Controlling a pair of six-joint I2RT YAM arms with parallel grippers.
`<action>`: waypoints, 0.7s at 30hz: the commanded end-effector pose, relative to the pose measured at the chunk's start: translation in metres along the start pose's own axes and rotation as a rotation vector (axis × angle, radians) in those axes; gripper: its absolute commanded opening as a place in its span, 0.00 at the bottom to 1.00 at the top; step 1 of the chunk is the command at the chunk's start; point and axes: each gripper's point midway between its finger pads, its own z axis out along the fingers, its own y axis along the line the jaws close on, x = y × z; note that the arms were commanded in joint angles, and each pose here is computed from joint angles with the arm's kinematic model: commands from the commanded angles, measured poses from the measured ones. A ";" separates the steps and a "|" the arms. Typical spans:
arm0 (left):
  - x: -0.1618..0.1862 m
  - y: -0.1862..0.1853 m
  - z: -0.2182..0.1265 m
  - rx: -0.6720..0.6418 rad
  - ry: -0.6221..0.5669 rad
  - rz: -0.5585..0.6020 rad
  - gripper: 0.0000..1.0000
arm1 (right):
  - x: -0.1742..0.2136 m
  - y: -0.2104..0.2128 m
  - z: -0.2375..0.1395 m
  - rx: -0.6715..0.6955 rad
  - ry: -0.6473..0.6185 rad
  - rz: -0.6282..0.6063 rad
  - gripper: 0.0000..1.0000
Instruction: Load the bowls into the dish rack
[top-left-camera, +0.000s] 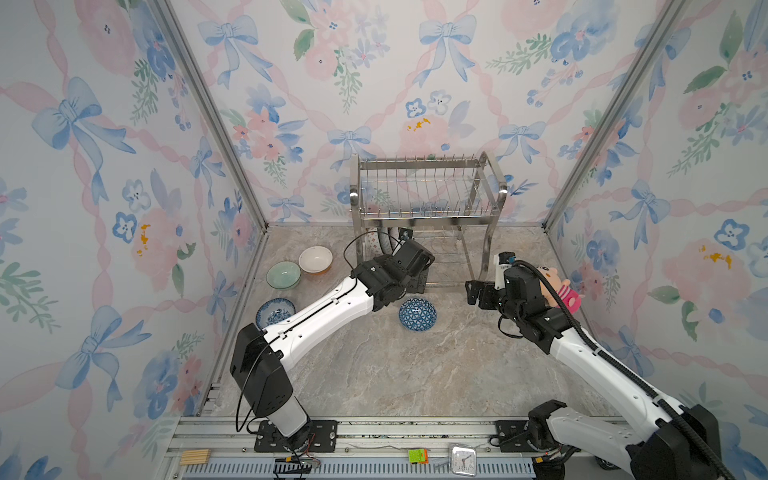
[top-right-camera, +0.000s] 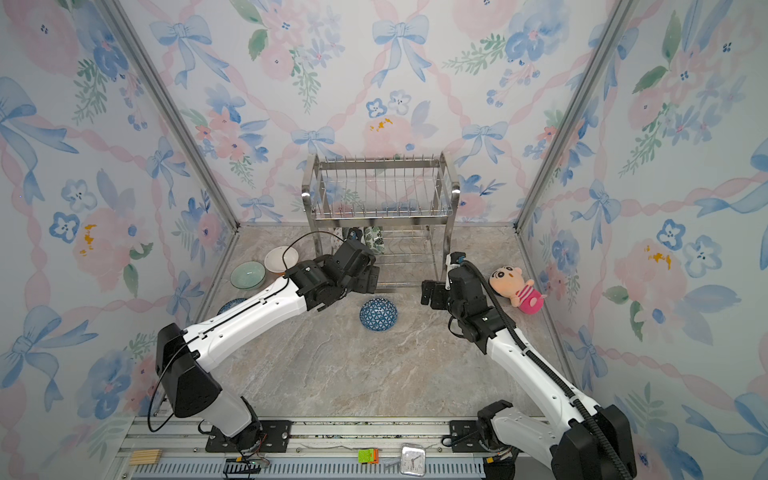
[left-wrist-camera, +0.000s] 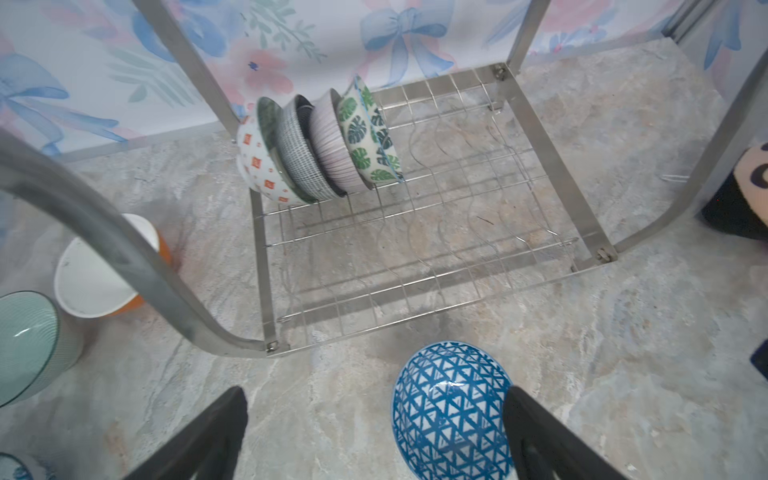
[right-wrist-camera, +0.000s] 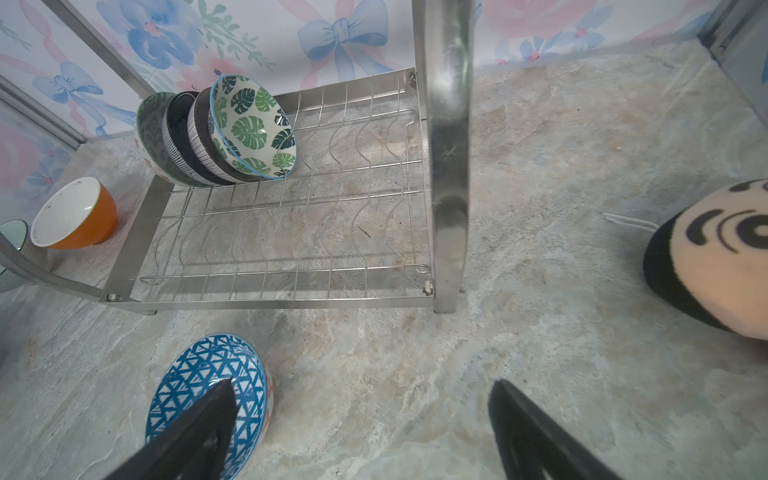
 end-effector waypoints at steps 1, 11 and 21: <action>-0.005 0.030 -0.010 -0.121 -0.050 0.035 0.98 | -0.003 0.014 -0.002 0.004 0.017 -0.059 0.97; 0.022 0.042 -0.011 -0.034 0.011 0.007 0.98 | 0.014 0.060 0.002 -0.012 0.086 -0.225 0.97; 0.047 0.071 -0.034 0.189 -0.034 -0.265 0.98 | 0.053 0.098 0.012 -0.045 0.176 -0.314 0.96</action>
